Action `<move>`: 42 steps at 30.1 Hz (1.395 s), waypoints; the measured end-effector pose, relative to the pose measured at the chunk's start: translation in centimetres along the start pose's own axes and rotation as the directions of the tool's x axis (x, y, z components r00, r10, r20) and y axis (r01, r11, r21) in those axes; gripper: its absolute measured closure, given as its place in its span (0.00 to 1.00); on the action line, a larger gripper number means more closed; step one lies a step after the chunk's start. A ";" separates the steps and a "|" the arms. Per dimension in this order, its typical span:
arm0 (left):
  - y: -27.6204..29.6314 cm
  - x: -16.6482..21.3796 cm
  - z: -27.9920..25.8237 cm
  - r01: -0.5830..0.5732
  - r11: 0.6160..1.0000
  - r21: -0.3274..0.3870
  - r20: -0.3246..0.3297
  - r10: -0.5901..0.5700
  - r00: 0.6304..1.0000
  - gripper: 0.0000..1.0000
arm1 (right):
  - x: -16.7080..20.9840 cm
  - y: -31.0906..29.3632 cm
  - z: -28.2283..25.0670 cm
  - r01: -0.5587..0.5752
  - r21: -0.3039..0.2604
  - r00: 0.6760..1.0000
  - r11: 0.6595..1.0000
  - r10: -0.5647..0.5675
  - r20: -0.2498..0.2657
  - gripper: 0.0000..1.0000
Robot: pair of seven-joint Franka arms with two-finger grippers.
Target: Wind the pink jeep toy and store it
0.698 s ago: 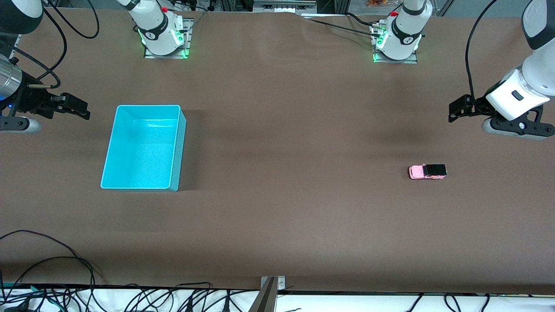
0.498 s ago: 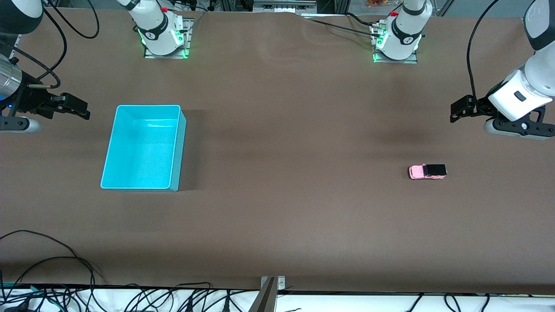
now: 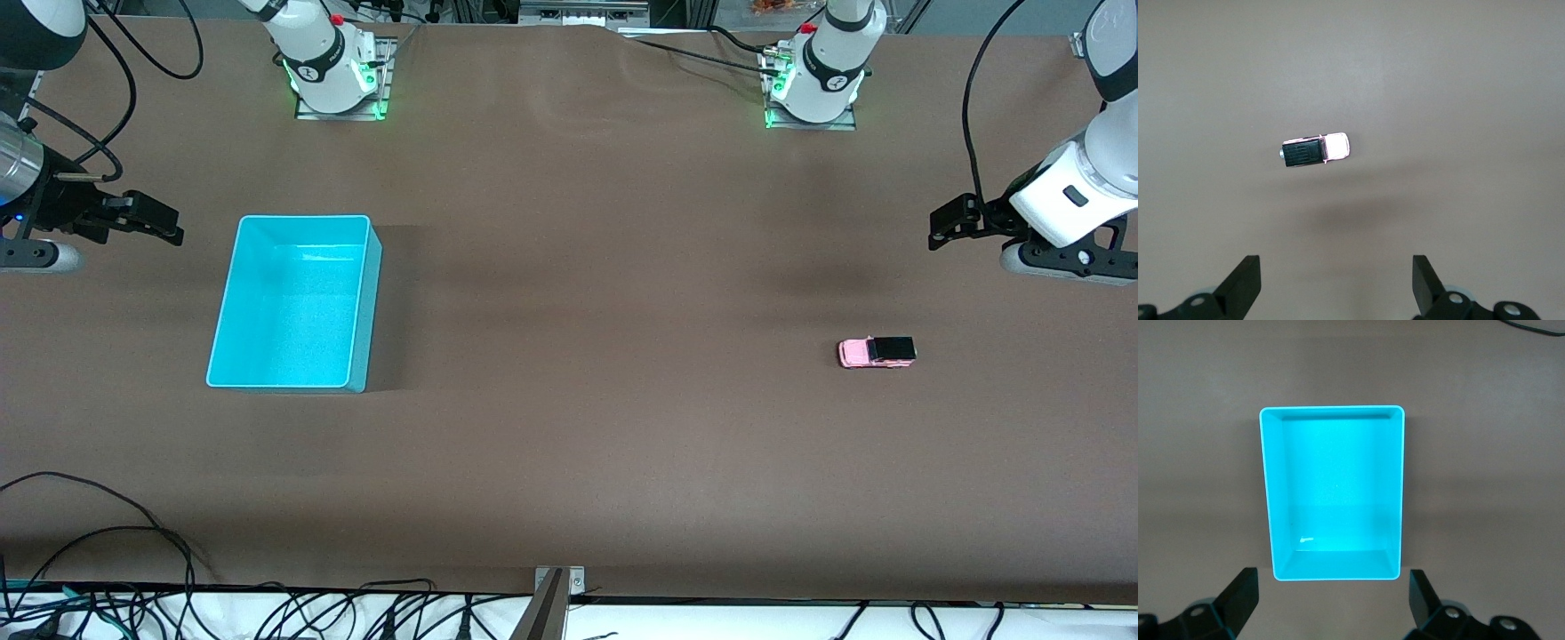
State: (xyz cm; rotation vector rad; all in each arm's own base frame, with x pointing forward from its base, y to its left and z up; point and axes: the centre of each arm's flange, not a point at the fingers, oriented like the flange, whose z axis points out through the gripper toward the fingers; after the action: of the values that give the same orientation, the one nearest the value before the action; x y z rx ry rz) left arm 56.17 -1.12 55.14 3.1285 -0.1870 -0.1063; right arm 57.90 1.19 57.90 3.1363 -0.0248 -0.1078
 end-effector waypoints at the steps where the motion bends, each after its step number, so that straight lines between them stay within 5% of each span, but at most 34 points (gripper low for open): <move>1: 0.0 0.0 0.0 -0.006 1.000 0.000 0.000 0.006 1.000 0.00 | 0.0 0.0 0.0 -0.001 0.000 1.000 1.000 0.001 0.000 0.00; 15: -0.6 0.7 1.4 -0.186 0.983 -0.009 0.020 0.186 0.982 0.00 | 0.0 0.1 0.0 -0.002 0.000 1.000 1.000 0.002 0.000 0.00; 24: -3.6 2.9 5.0 -0.388 0.922 -0.016 0.006 0.388 0.922 0.00 | 0.0 0.1 0.0 -0.002 0.000 1.000 1.000 0.002 0.001 0.00; 31: -6.5 4.6 9.6 -0.563 0.825 -0.043 0.016 0.564 0.826 0.00 | 0.0 0.1 0.0 -0.002 0.000 1.000 1.000 0.002 0.002 0.00; 42: -9.1 6.9 18.8 -0.801 0.587 -0.113 0.014 0.807 0.590 0.00 | 0.0 0.1 0.0 -0.003 0.000 1.000 1.000 0.003 0.005 0.00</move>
State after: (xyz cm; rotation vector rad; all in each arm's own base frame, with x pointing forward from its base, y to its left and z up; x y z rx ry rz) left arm 62.85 7.09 35.88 2.5986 -1.5177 -0.1910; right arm 57.86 1.04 57.86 3.1359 -0.0288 -0.1150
